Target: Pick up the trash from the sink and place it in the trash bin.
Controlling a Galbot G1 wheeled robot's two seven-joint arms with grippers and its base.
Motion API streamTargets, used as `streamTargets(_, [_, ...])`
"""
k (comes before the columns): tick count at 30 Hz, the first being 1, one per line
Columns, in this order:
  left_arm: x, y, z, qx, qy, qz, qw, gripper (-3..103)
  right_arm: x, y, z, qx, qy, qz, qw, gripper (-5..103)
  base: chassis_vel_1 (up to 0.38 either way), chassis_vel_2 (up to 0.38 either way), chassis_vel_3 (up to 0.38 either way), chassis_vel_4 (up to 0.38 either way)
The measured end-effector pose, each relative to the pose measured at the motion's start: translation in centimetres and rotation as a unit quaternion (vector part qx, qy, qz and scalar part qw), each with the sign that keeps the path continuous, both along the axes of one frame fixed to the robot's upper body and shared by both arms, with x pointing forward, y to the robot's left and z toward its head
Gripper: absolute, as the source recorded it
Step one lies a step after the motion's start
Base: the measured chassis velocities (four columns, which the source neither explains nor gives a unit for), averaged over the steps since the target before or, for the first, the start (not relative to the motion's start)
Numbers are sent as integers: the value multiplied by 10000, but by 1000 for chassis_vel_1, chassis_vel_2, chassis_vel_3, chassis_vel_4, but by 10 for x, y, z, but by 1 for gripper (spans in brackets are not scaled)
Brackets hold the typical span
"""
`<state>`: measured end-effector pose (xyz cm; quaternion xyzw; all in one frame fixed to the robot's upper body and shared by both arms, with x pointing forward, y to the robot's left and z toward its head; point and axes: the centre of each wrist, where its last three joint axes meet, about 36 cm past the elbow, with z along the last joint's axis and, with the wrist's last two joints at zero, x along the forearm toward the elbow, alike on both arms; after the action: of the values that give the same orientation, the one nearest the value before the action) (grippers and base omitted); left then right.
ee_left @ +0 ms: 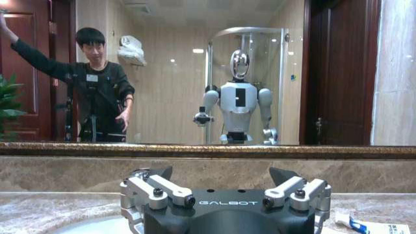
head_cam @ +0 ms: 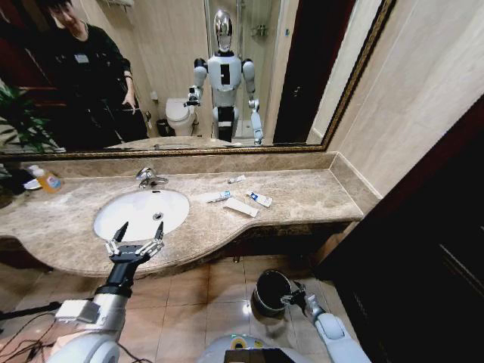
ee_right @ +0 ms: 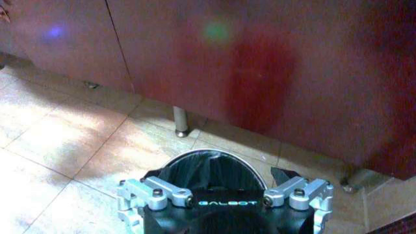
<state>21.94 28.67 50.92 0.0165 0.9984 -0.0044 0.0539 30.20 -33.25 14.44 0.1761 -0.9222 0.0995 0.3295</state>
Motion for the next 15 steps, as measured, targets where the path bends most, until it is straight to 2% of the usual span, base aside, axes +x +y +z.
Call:
streamTargets(9, [0,0,0,0,0,0,10000,100,-2,2,3,96,-6,-52,9999,100,0,0,0,0])
streamTargets(15, [0,0,0,0,0,0,10000,100,-7,-9,27,426,-239,-175,9987,100,0,0,0,0])
